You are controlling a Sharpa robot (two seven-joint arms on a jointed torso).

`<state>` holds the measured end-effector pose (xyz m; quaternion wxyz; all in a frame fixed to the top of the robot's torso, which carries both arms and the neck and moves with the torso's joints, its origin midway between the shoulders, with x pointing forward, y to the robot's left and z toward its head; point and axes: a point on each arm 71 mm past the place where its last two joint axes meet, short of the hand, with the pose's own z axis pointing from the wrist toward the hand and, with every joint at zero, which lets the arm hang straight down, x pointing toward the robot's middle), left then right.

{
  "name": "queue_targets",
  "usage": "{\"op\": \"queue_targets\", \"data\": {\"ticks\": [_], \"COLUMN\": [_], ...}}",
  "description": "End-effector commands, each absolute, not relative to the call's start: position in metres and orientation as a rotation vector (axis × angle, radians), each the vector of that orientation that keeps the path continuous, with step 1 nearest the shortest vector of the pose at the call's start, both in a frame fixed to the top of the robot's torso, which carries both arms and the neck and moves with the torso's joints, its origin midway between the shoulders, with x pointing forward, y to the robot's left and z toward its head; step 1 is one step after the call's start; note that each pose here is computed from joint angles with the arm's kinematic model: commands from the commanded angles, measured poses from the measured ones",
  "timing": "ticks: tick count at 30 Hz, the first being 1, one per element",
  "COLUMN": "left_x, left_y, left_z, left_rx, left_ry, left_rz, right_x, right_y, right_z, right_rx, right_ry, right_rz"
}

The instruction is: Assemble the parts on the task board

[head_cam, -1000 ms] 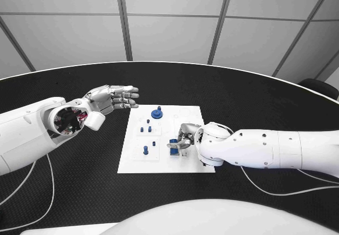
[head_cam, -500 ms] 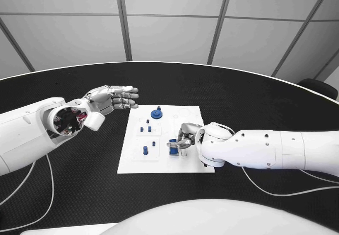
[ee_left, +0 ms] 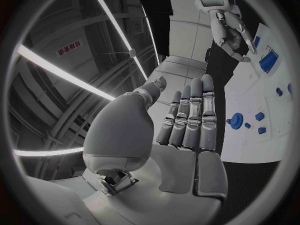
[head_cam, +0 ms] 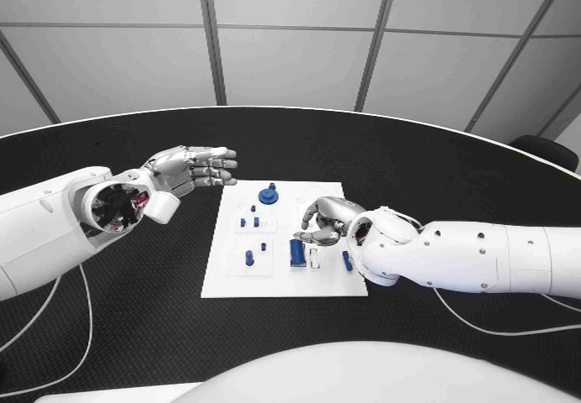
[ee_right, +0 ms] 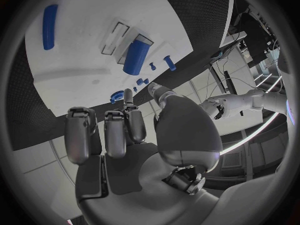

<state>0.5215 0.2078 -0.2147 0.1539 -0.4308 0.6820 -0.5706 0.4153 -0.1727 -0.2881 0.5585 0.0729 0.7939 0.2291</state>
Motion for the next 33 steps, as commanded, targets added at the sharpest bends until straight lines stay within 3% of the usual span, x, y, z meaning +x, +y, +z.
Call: {"op": "queue_targets", "data": {"ticks": [1,8,33], "left_x": [0.521,0.521,0.521], "left_y": [0.208,0.207,0.207], "left_z": [-0.215,-0.215,-0.215], "left_rx": [-1.22,-1.204,-1.202], "left_ry": [1.959,1.962,1.959], "left_rz": [-1.631,-1.629,-1.629], "right_x": [0.415,0.413,0.415], "right_y": [-0.171,-0.169,-0.164], "right_z": [-0.285,-0.286,-0.303], "right_rx": [0.139,0.085,0.02], "right_ry": [1.83,1.826,1.962], "right_rz": [0.602,0.656,0.631]}}
